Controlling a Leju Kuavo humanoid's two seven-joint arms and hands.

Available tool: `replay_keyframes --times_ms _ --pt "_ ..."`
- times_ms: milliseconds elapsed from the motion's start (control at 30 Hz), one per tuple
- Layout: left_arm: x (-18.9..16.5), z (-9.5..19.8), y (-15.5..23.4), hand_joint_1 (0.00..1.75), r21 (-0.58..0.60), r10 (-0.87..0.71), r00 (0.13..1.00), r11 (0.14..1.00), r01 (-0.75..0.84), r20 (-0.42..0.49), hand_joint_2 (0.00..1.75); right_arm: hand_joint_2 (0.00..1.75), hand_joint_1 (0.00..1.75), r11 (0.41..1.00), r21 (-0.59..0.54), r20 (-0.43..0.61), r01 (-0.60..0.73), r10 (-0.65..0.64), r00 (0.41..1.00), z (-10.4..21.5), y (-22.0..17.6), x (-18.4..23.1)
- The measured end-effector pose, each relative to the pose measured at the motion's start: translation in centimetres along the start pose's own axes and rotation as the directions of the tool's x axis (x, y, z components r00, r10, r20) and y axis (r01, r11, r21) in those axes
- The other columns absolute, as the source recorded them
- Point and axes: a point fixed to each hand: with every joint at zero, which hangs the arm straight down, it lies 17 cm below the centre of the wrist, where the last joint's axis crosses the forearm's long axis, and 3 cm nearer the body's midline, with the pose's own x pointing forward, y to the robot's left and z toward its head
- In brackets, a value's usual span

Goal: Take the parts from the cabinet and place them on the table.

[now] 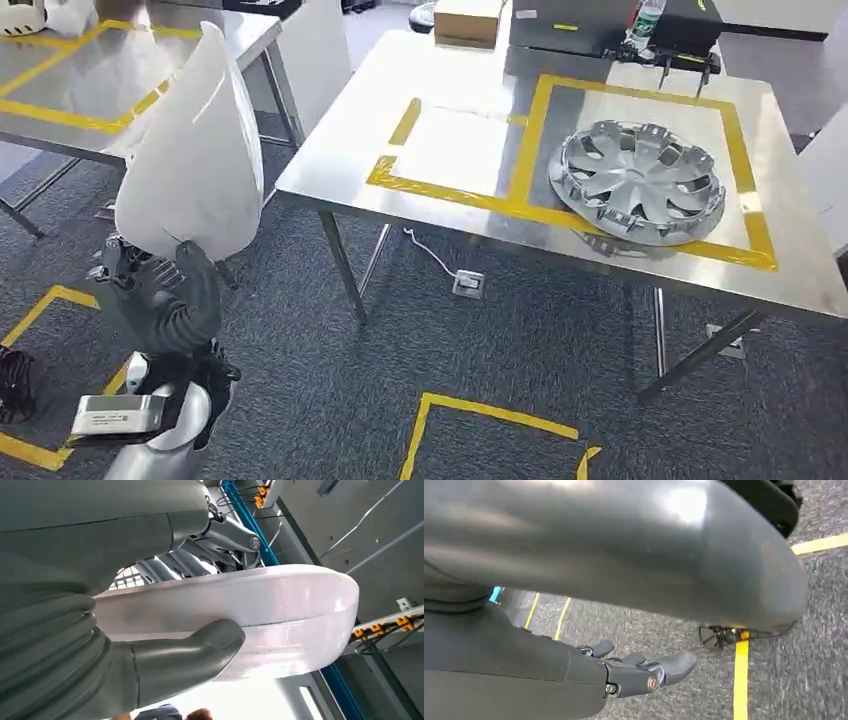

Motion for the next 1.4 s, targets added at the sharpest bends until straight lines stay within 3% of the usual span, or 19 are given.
replay_keyframes --times_ms 1067,1267,1400 --pt "0.2 0.6 -0.1 1.75 -0.008 -0.015 1.000 1.000 0.015 -0.012 1.75 0.00 0.00 1.000 0.000 -0.005 -0.010 0.010 1.000 0.0 0.2 -0.1" --pt "-0.8 0.2 -0.9 1.75 -0.033 0.005 0.998 0.999 -0.007 -0.060 1.75 0.00 0.00 1.000 -0.004 -0.004 -0.010 0.010 1.000 0.0 0.2 0.3" --pt "-3.7 0.8 -2.3 1.75 -0.092 -0.008 0.990 0.996 -0.005 -0.144 1.75 0.00 0.00 1.000 0.001 0.002 -0.016 0.016 1.000 0.0 0.5 0.6"
